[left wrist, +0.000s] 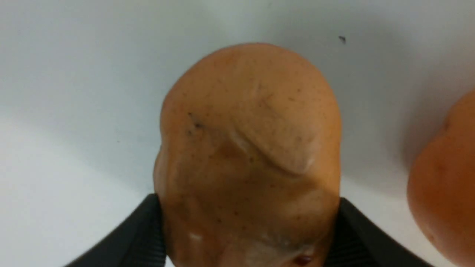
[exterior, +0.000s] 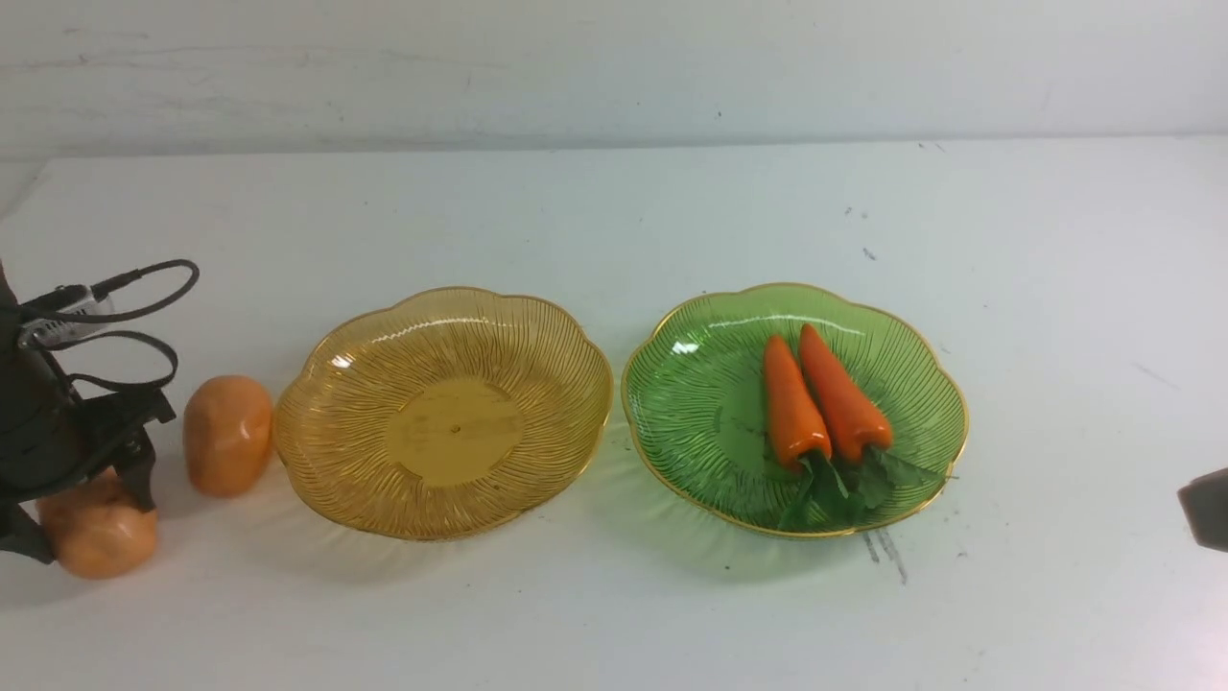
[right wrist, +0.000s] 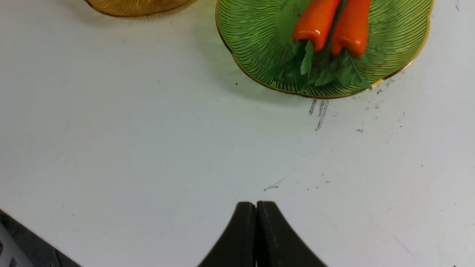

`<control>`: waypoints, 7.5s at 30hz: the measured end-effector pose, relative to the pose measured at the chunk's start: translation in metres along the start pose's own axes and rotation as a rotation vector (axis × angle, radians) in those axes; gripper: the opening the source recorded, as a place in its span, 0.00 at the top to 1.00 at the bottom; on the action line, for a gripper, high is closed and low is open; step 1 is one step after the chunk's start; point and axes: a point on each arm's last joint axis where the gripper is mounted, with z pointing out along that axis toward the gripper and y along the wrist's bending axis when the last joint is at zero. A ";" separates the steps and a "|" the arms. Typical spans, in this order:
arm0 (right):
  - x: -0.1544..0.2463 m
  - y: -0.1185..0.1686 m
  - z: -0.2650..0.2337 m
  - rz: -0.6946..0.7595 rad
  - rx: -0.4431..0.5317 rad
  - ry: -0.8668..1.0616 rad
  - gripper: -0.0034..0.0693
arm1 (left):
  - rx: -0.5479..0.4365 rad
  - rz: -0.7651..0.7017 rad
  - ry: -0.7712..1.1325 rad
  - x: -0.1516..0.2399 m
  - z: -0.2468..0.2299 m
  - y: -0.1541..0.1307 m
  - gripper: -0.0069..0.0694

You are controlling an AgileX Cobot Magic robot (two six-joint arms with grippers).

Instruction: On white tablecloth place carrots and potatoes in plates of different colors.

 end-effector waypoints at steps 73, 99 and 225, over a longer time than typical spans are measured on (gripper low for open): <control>-0.002 0.008 0.000 0.034 -0.089 -0.022 0.97 | 0.134 0.715 0.054 -0.024 -0.045 -0.089 0.14; -0.002 0.009 0.000 0.040 -0.103 -0.024 0.97 | 0.015 0.737 0.121 -0.036 -0.007 -0.090 0.40; 0.085 -0.013 -0.017 0.131 0.037 -1.092 0.97 | 0.521 0.615 -1.187 0.257 -0.084 0.127 0.91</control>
